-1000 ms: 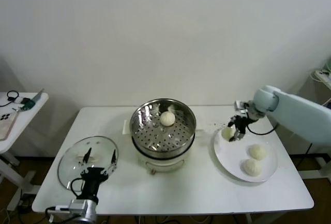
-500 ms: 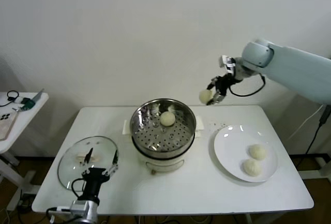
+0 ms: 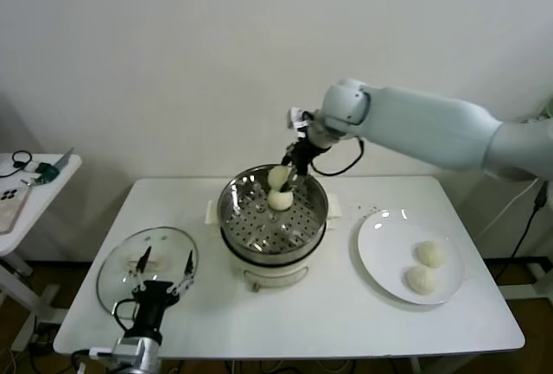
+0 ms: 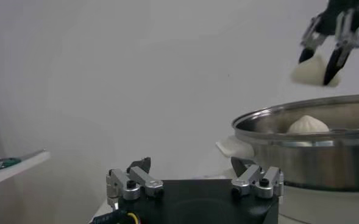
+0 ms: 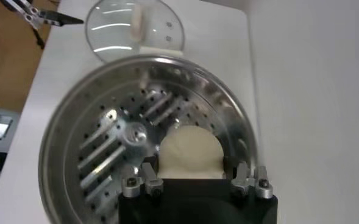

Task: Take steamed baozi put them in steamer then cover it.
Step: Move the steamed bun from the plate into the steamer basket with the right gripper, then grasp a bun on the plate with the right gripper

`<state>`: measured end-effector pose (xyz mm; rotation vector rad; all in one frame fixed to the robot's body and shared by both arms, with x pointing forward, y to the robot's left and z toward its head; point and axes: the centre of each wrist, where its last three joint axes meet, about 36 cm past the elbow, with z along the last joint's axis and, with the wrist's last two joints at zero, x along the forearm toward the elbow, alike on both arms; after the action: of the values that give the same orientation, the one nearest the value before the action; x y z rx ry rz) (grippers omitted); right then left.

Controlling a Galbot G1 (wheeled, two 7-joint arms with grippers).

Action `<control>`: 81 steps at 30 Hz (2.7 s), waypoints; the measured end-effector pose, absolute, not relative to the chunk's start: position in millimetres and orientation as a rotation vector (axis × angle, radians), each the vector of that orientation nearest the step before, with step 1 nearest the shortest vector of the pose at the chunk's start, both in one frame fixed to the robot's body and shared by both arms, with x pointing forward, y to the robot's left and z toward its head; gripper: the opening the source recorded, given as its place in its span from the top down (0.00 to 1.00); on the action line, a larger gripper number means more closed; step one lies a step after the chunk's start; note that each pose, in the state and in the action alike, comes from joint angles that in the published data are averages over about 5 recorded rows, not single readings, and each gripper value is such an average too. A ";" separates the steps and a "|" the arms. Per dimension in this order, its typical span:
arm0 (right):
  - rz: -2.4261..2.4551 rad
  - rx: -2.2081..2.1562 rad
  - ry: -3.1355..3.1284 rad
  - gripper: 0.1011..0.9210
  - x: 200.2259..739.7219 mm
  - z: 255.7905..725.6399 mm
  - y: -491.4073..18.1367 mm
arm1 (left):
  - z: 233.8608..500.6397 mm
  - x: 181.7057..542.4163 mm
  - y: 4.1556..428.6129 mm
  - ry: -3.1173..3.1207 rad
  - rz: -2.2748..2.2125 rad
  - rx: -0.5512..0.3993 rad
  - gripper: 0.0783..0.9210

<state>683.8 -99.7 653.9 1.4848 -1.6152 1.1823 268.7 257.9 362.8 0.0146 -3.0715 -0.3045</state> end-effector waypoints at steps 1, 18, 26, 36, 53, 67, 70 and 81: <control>1.183 1.492 -1.604 0.29 682.4 649.0 -92.6 | 362.9 268.4 258.0 -3.072 -0.305 0.015 0.12; 1.222 1.533 -1.476 0.29 675.9 589.8 -34.0 | 362.9 267.4 266.0 -3.070 -0.305 0.027 0.12; 1.244 1.525 -1.453 0.24 676.9 576.7 -30.1 | 361.4 270.9 266.4 -3.069 -0.304 0.027 0.12; 1.270 1.544 -1.443 0.12 680.0 586.4 -34.8 | 361.5 273.7 266.2 -3.070 -0.303 0.027 0.12; 1.333 1.552 -1.413 0.12 670.9 674.6 -159.5 | 362.6 276.0 265.2 -3.075 -0.295 0.031 0.12; 1.309 1.430 -1.354 0.12 635.6 628.7 -315.8 | 364.7 275.2 263.5 -3.073 -0.295 0.051 0.12; 1.293 1.408 -1.335 0.12 627.3 606.7 -339.6 | 364.3 274.3 263.1 -3.071 -0.291 0.057 0.12; 1.229 1.342 -1.270 0.12 595.9 531.9 -399.8 | 360.2 272.4 261.6 -3.057 -0.294 0.064 0.12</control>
<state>595.9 -399.8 531.9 1.3419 -1.2704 1.2294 272.4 261.6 360.2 0.0637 -3.0575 -0.2941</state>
